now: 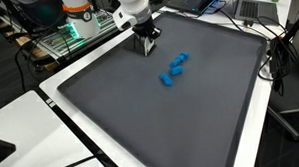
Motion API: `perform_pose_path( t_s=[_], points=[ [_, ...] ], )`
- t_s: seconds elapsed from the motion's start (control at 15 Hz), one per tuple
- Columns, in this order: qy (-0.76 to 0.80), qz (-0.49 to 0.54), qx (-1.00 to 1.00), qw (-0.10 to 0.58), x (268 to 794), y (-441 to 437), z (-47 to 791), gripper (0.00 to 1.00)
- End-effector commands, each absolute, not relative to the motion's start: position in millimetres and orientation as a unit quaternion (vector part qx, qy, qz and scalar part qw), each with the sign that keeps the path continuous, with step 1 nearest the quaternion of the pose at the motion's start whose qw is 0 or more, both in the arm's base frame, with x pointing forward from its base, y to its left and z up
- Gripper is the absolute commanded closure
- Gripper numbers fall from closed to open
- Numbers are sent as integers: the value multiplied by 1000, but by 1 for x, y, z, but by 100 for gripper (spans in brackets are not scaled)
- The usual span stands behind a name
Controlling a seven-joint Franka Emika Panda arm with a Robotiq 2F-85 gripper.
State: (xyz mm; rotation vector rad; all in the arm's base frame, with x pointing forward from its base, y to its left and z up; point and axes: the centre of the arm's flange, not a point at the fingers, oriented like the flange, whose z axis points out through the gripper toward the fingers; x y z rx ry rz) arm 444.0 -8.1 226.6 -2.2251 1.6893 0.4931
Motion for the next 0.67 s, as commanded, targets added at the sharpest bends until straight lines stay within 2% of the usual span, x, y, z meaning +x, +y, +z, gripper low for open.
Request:
perform_pose_path(
  t_s=[0.0, 0.6],
  points=[
    [601, 169, -766, 157, 437, -10, 220, 99],
    [603, 176, -764, 149, 437, -10, 215, 99]
  ],
)
